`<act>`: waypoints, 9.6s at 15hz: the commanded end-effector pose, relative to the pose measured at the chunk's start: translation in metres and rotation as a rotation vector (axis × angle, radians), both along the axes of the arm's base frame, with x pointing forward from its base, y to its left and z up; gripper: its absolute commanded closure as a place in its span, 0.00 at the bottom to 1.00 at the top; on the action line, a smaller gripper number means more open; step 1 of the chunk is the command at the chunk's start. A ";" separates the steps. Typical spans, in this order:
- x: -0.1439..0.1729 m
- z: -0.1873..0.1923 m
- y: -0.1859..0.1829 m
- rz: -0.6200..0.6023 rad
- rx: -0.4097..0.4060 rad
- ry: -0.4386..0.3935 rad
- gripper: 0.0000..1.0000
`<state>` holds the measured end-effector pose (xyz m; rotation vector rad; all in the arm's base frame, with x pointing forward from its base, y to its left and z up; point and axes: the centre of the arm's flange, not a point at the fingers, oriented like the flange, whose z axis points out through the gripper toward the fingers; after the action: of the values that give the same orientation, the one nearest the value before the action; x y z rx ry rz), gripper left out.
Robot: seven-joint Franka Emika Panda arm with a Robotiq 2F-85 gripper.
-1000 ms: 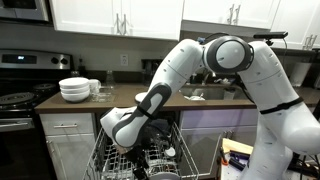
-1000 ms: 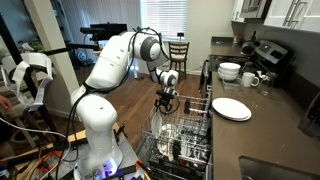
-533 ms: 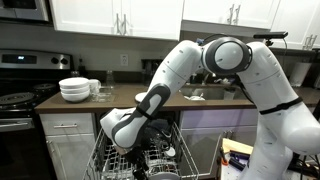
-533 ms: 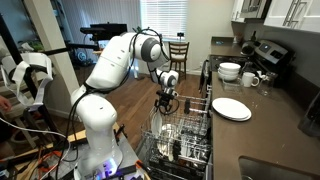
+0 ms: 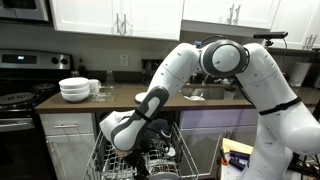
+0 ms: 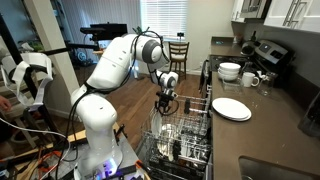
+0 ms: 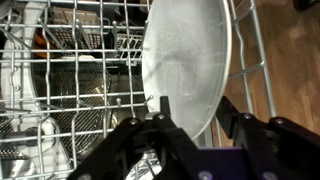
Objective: Remove the plate from the dishwasher and put it on the top of the white plate
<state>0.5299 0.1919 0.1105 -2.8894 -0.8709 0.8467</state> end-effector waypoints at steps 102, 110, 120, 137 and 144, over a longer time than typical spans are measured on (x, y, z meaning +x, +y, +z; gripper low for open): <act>-0.026 0.189 0.079 0.275 -0.854 -0.924 0.98; -0.042 0.195 0.085 0.218 -0.905 -1.007 0.98; -0.069 0.200 0.056 0.131 -1.001 -1.081 0.98; -0.049 0.215 -0.014 0.033 -1.067 -1.052 0.94; -0.038 0.212 -0.021 0.073 -1.049 -1.064 0.98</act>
<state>0.4818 0.1788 0.3174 -4.3094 -0.5082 -0.5608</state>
